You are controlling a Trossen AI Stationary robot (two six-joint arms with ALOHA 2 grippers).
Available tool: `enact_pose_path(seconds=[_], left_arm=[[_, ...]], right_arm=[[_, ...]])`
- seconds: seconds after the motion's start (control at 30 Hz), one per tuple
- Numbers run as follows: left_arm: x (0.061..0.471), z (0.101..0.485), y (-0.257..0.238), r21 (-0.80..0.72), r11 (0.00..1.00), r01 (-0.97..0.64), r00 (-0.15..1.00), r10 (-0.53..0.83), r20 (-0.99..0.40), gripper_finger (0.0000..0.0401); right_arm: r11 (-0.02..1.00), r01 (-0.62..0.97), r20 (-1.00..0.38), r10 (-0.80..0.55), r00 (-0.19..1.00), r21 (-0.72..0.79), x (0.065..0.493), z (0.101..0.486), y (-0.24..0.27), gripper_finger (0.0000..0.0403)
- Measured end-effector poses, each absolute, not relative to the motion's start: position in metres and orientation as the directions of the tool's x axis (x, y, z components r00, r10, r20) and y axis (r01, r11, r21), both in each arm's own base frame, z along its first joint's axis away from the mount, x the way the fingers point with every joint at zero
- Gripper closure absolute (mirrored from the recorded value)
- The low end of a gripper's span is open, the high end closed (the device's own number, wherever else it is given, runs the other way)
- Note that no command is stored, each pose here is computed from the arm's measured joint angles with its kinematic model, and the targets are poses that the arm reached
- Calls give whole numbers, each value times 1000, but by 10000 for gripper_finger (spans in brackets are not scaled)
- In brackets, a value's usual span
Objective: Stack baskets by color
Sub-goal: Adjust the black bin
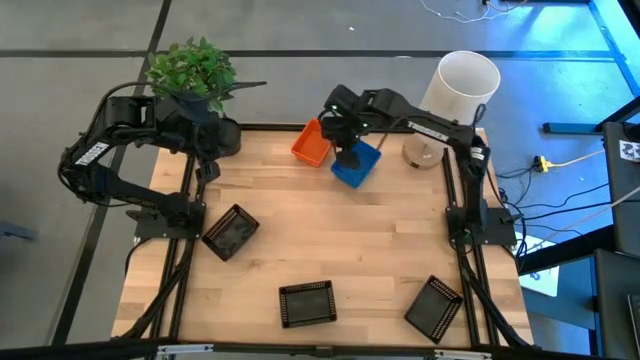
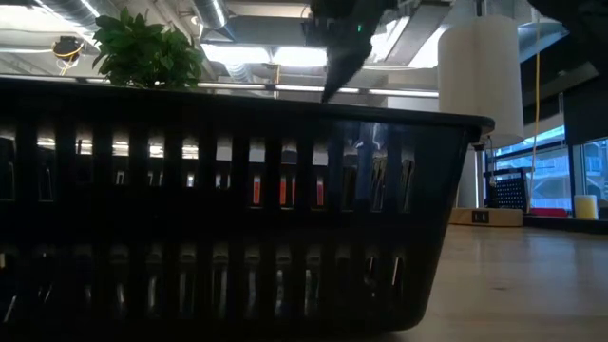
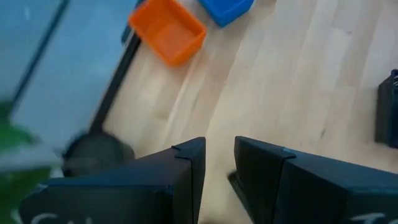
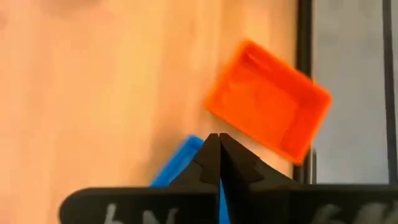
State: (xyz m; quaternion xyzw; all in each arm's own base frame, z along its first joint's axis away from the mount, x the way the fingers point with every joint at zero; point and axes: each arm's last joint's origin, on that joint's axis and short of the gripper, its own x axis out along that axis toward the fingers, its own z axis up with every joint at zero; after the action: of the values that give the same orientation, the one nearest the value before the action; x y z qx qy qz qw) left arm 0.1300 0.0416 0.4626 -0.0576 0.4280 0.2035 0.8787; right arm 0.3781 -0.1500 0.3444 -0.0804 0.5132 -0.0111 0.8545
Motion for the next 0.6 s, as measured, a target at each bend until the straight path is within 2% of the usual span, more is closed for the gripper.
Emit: enact_pose_path(seconds=[0.27,0.47,0.6], left_arm=[[128,451,38,-83,811,-579,503,275,-819,323],[130,424,26,-168,761,-626,459,185,-869,323],[135,401,20,-183,708,-682,391,141,-910,323]], right_arm=[[964,-228,-804,28,594,-134,362,384,-113,403],[927,-339,-757,102,646,-164,345,409,-92,403],[894,-427,-713,210,669,-138,333,422,-83,403]])
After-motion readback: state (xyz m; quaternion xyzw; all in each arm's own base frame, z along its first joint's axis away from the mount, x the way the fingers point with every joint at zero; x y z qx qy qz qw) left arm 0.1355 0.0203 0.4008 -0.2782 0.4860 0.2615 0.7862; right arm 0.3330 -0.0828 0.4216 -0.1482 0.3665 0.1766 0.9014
